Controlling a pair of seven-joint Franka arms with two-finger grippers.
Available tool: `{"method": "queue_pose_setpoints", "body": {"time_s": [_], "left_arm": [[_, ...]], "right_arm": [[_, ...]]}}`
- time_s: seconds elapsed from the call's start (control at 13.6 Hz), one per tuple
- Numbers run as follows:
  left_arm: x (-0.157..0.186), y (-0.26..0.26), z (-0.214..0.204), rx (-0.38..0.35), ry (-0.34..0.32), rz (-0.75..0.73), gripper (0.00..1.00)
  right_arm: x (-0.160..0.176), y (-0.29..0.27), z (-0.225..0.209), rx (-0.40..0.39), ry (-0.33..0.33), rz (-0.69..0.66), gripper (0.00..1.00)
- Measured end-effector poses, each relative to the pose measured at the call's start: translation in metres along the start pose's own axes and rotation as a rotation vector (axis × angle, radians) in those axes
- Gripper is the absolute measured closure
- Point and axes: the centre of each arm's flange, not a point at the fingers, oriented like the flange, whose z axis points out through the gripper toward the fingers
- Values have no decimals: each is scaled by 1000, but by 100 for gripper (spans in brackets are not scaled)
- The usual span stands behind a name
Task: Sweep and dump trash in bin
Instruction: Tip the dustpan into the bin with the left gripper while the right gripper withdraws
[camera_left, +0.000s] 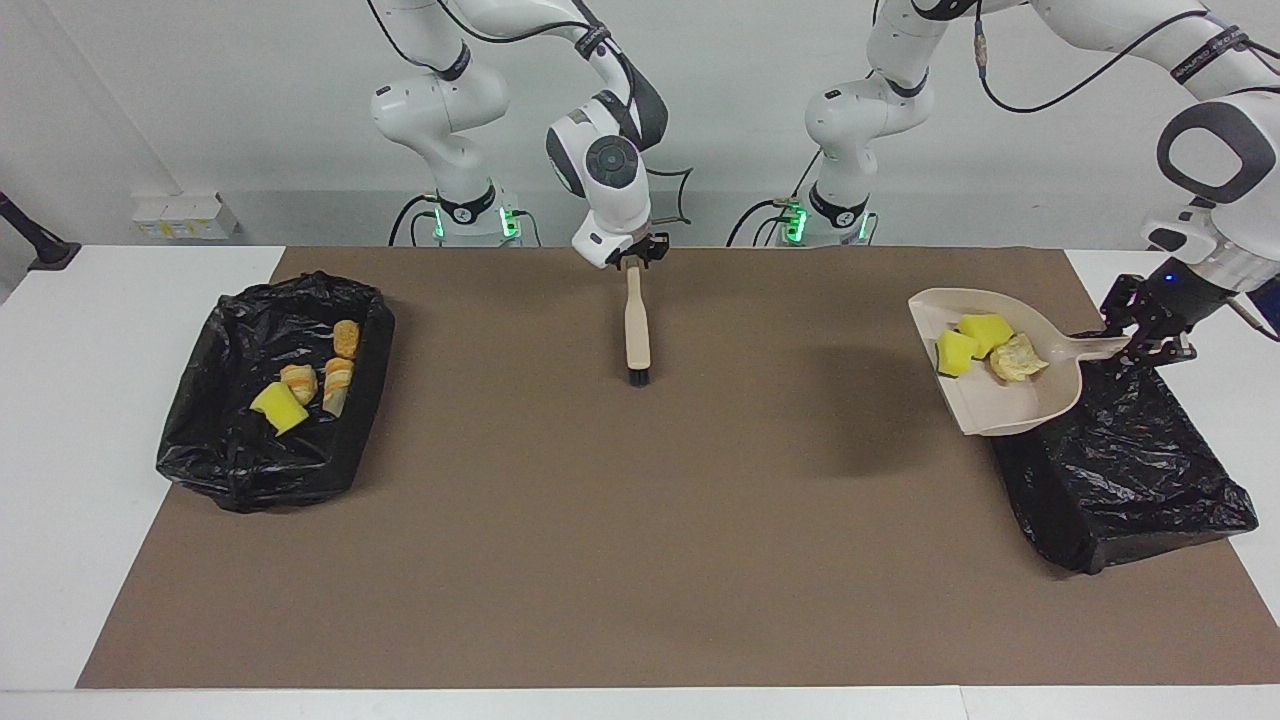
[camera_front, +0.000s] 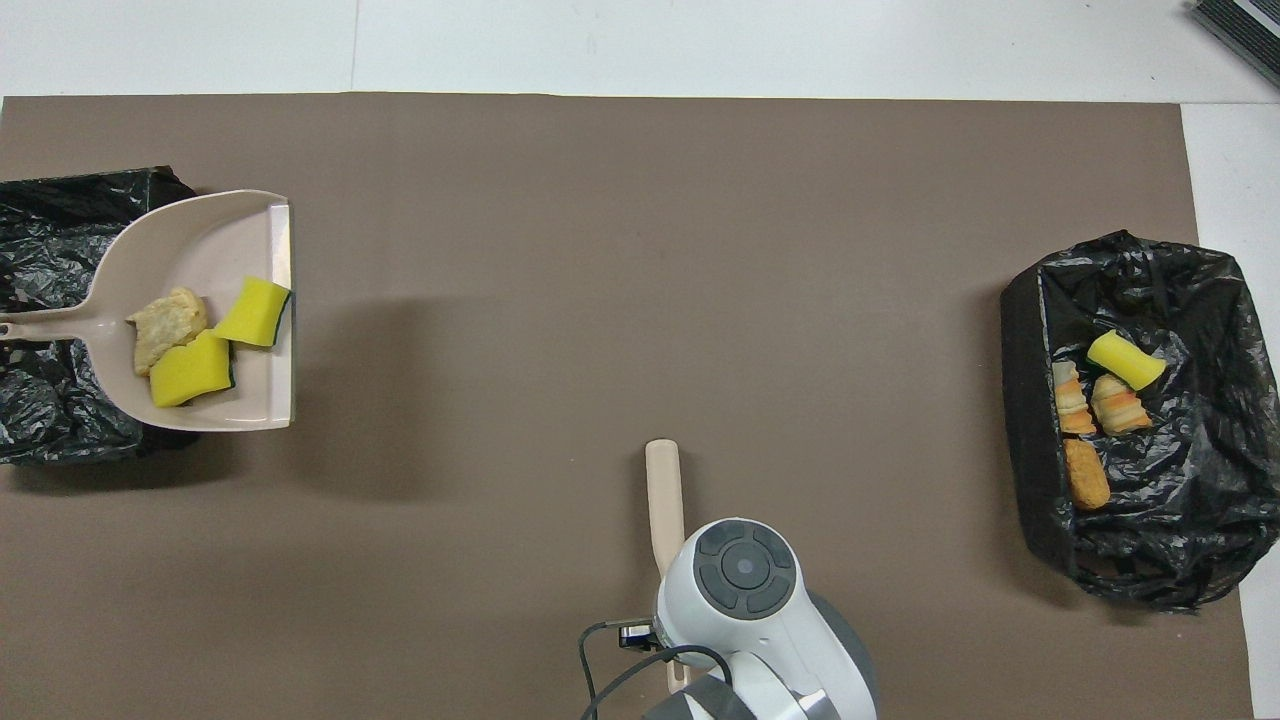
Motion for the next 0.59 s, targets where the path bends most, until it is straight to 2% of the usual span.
{"method": "queue_pose_setpoints", "body": {"time_s": [0.22,0.44,0.59], "left_arm": [[-37,-3,-13,-15,-84,12,68],[-72,-11,-31,-28,-218,13,68],[-86,-15,-29,-55,-304,22,68]], "right_arm": [[20,6,-29,38,47,-8,3],[47,24,-70,57,118,-28,0],[62,37,-97,18,193,-42,0]]}}
